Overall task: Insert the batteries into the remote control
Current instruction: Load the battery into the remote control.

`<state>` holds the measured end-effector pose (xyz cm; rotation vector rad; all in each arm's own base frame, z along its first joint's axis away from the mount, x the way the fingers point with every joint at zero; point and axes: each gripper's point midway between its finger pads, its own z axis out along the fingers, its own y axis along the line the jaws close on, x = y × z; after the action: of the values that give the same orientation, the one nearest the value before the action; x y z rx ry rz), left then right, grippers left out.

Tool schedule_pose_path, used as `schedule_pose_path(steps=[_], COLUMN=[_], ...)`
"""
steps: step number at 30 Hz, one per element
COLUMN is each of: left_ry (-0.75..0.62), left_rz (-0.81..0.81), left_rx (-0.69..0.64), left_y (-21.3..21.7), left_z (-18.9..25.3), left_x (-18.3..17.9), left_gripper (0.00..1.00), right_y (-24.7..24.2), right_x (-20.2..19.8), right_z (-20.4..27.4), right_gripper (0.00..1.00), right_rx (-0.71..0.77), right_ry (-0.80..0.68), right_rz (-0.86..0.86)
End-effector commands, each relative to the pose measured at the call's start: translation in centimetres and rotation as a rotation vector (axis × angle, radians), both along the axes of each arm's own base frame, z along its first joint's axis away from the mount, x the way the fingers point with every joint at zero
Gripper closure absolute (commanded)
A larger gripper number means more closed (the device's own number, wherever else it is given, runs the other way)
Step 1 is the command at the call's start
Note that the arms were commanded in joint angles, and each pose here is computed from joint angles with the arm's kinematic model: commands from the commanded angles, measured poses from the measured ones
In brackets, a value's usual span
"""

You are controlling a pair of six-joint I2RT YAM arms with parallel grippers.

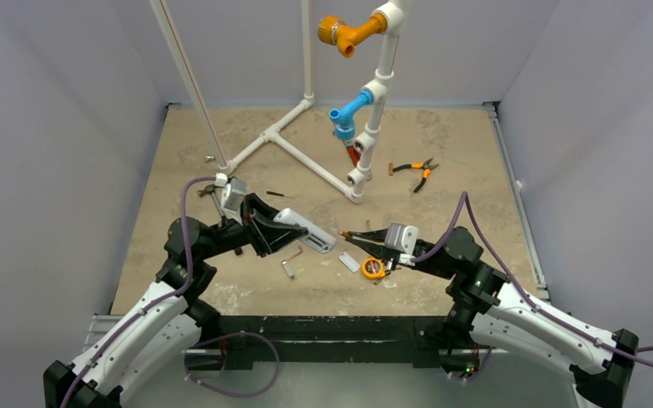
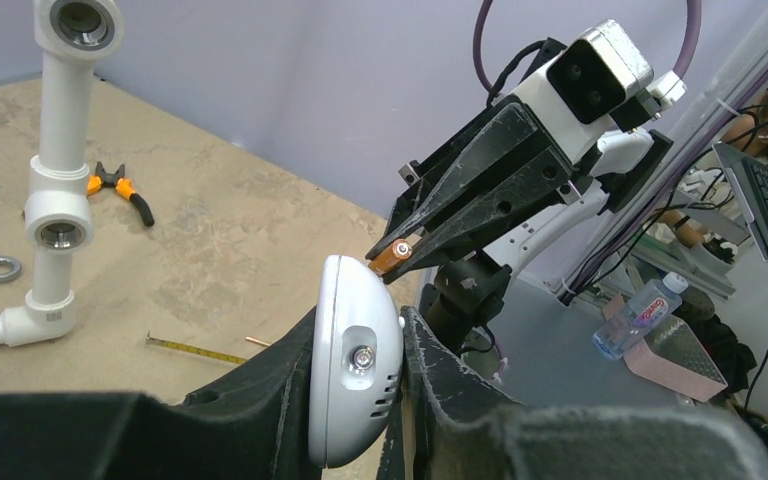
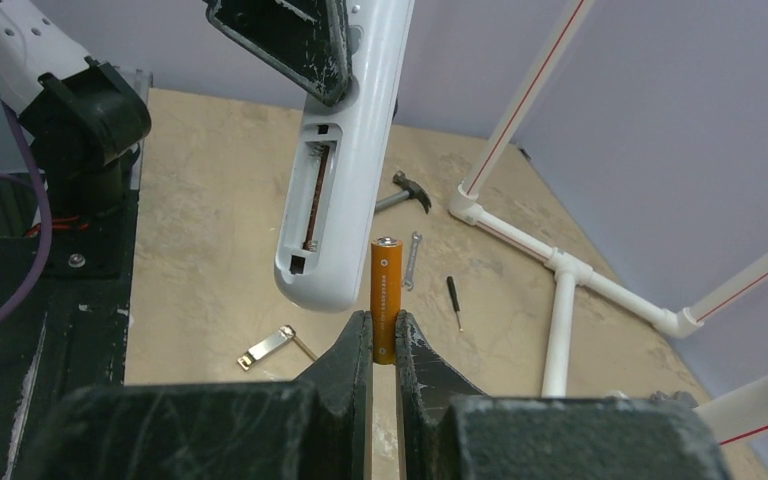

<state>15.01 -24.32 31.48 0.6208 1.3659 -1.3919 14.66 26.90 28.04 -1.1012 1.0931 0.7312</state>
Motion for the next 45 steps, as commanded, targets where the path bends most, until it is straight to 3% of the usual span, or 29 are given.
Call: schedule_pose_path(steps=[1, 17, 20, 23, 26, 35, 42, 45], left_ry=[-0.132, -0.11, -0.034, 0.177, 0.313, 0.447, 0.437, 0.444], left_rz=[-0.015, 0.008, 0.099, 0.315, 0.405, 0.371, 0.402, 0.406], left_rx=[-0.049, -0.07, -0.085, -0.09, -0.072, -0.085, -0.08, -0.083], left_y=[0.3, 0.4, 0.8, 2.3, 2.9, 1.7, 2.5, 2.6], left_z=[3.5, 4.2, 3.9, 2.1, 0.7, -0.5, -0.4, -0.2], left_x=[-0.8, -0.3, 1.4, 5.1, 6.6, 7.4, 7.0, 6.9], left_gripper=[1.0, 1.0, 1.0, 1.0, 1.0, 1.0, 1.0, 1.0], right_y=[-0.1, -1.0, -1.1, -1.4, -1.3, 0.0, 0.4, 0.3], right_x=[-0.6, 0.3, 1.0, 2.5, 3.4, 3.7, 4.1, 5.7], right_z=[2.2, 2.5, 2.5, 2.1, 2.3, 2.6, 3.1, 3.4], right_gripper=[1.0, 1.0, 1.0, 1.0, 1.0, 1.0, 1.0, 1.0], right_rx=[0.035, 0.05, 0.041, -0.005, -0.032, 0.042, 0.087, 0.129], right_ry=[-0.081, -0.169, -0.165, -0.125, -0.06, -0.01, -0.013, 0.04], right_rz=[0.031, -0.038, -0.073, -0.15, -0.189, -0.175, -0.181, -0.26])
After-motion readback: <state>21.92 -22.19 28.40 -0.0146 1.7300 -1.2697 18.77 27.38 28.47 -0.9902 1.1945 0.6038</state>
